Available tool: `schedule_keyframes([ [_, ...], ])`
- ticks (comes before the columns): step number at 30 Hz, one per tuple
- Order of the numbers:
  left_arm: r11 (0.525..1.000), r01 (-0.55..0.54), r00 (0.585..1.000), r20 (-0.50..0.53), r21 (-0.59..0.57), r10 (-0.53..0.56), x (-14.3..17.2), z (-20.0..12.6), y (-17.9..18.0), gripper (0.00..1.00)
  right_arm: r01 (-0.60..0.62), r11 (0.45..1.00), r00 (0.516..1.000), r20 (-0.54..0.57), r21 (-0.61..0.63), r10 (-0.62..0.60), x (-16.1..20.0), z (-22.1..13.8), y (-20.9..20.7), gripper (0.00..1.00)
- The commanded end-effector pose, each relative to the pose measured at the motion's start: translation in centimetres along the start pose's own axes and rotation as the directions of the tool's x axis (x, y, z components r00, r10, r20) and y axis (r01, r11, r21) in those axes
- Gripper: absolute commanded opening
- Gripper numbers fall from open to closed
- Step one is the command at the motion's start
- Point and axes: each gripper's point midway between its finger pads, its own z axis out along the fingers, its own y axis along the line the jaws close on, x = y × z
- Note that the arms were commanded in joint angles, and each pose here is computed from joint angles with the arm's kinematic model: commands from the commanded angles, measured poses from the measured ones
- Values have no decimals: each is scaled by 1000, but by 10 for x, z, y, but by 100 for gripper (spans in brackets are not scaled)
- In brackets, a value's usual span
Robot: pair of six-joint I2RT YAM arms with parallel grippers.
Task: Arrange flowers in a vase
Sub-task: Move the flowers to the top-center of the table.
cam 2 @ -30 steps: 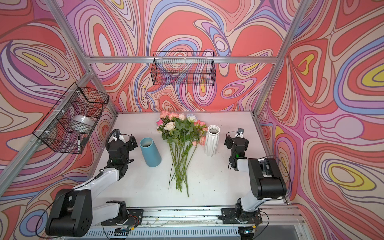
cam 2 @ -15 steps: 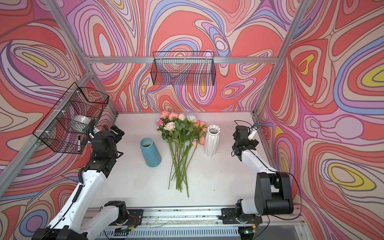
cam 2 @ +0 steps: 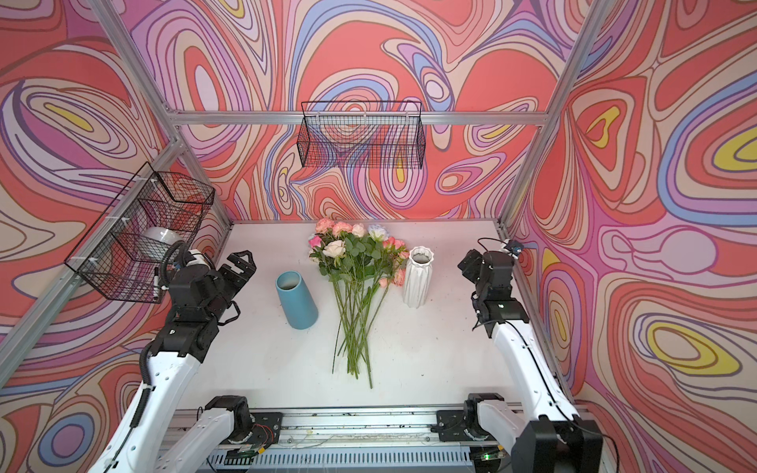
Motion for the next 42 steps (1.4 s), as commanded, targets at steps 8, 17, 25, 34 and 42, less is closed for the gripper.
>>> schedule_keyframes([
  [8, 998, -16, 968, -248, 59, 30, 43, -30, -7, 90, 48, 849, 974, -164, -526, -157, 20, -90, 119, 74],
  [17, 995, -36, 968, -252, -97, 10, 51, -23, 28, 88, 188, 623, 845, -198, -760, -496, 125, -153, 249, 73],
  [25, 959, -35, 977, -211, -280, -26, 53, -15, 68, 85, 194, 662, 794, -281, -724, -539, 215, -134, 313, 72],
  [34, 942, -35, 974, -222, -334, -43, 61, 5, 83, 88, 379, 739, 605, -455, -557, -654, 331, -60, 267, 78],
  [42, 932, -31, 972, -229, -360, -56, 68, 14, 93, 87, 334, 703, 540, -483, -628, -689, 383, -34, 281, 66],
])
